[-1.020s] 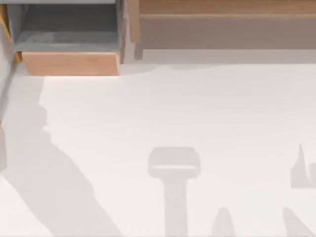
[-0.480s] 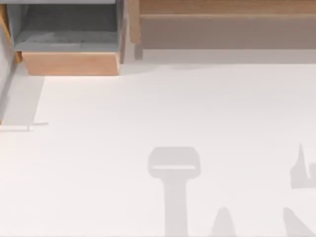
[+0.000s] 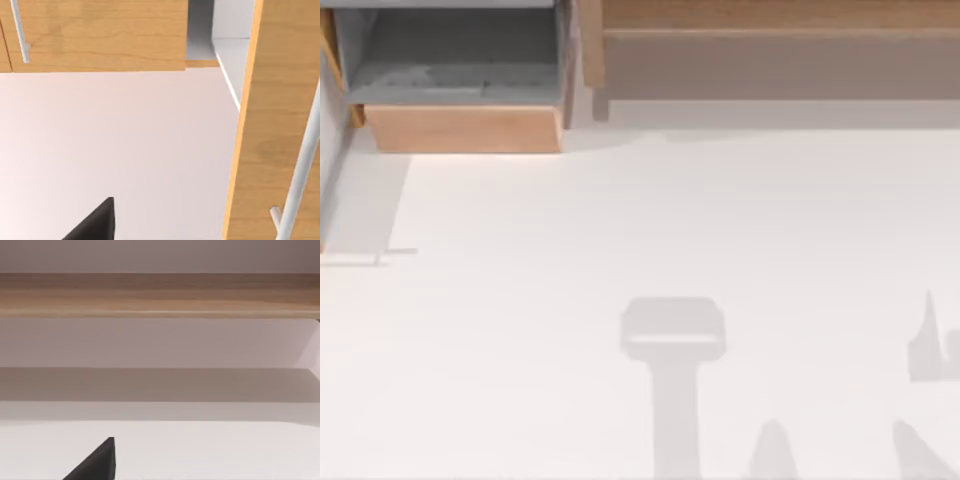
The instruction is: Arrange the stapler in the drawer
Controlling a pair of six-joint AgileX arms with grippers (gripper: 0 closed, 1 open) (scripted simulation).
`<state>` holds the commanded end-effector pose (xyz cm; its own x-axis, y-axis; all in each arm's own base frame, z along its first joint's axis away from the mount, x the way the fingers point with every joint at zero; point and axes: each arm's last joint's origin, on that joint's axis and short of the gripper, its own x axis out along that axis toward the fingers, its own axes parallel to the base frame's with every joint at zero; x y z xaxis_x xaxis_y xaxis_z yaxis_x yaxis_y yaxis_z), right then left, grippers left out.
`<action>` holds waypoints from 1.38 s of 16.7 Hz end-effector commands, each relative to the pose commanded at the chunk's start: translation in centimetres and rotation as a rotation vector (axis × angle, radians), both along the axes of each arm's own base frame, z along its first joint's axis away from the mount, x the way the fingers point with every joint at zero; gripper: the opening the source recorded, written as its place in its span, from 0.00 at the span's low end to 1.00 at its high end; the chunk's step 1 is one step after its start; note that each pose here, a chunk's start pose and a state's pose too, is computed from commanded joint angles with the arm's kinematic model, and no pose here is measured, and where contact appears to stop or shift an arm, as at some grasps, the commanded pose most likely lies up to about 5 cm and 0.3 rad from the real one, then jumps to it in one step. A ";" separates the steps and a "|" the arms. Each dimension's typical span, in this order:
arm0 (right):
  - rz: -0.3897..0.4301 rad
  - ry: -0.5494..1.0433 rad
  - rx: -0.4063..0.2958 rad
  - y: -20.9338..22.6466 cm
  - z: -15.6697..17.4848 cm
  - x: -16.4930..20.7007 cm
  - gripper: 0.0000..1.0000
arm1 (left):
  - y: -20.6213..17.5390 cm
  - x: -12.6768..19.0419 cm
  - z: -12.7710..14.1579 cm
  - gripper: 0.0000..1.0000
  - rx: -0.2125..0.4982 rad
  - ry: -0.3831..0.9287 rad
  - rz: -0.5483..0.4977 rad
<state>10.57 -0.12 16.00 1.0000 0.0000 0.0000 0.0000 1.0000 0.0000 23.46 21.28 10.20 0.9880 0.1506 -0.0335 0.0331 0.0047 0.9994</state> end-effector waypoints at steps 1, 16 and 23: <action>0.000 0.000 0.000 0.0 0.0 0.0 1.00 | -1.1 -0.2 -0.3 1.00 0.003 -0.012 -0.049; 0.000 0.000 0.000 0.0 0.0 0.0 1.00 | -3.9 1.9 -0.7 1.00 0.002 -0.033 -0.171; 0.000 0.000 0.000 0.0 0.0 0.0 1.00 | -3.9 2.0 -0.7 0.77 0.002 -0.033 -0.171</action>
<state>10.57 -0.12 16.00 1.0000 0.0000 0.0000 0.0000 1.0000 0.0000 25.44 17.41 9.51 0.9998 -0.0200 0.0000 0.0000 -0.0004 1.0000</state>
